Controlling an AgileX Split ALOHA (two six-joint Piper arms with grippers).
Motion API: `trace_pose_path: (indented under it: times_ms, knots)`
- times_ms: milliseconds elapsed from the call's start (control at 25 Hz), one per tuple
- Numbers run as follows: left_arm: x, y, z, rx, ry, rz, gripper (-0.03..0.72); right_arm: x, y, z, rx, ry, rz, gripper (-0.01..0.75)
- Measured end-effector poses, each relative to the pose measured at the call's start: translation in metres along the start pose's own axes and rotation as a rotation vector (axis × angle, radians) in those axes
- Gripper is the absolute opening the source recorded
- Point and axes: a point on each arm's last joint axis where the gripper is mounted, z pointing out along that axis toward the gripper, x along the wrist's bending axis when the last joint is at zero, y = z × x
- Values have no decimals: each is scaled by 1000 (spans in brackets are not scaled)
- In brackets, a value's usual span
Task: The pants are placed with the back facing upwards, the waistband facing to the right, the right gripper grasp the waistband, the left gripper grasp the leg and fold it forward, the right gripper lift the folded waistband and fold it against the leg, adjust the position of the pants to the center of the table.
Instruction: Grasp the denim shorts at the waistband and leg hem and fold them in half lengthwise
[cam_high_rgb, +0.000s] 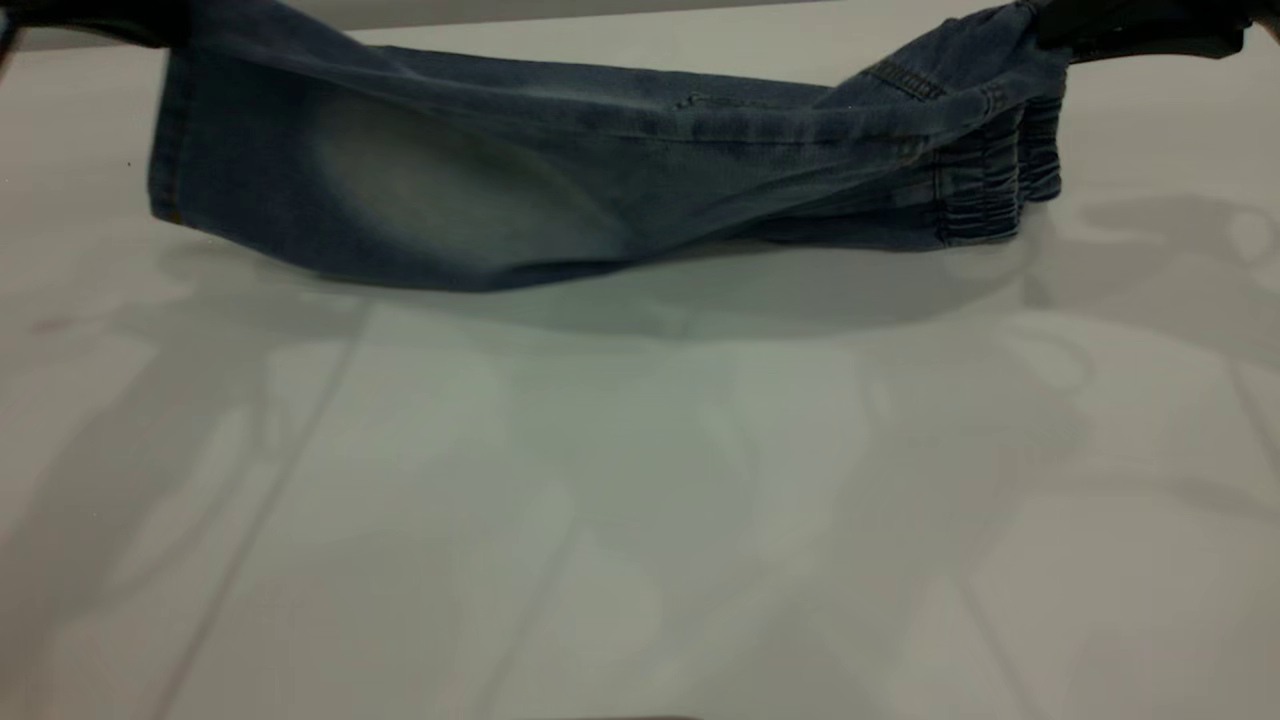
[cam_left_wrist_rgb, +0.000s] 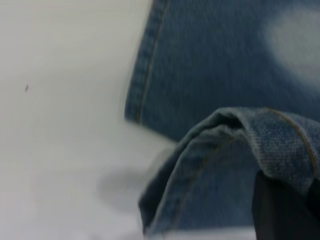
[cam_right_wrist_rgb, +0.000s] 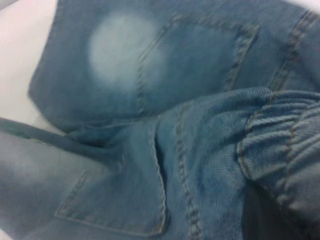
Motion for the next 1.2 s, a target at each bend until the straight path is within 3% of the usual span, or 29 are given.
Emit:
trace_pose_path:
  times_ms: [440,840,1000,1200]
  knots:
    - [-2,17,81,-117,-7,108,32,-25,19,29,-106,-38,-16,40]
    - [-8,10,118,-336,-72,239,40,-36,40,50,-136,-46,-163,64]
    - [-11,11,120,-401,-94,266,90,-37,48,53,-151,-51,-202,190]
    - [-11,11,121,-410,-79,315,264,-38,49,53,-155,-69,-208,488]
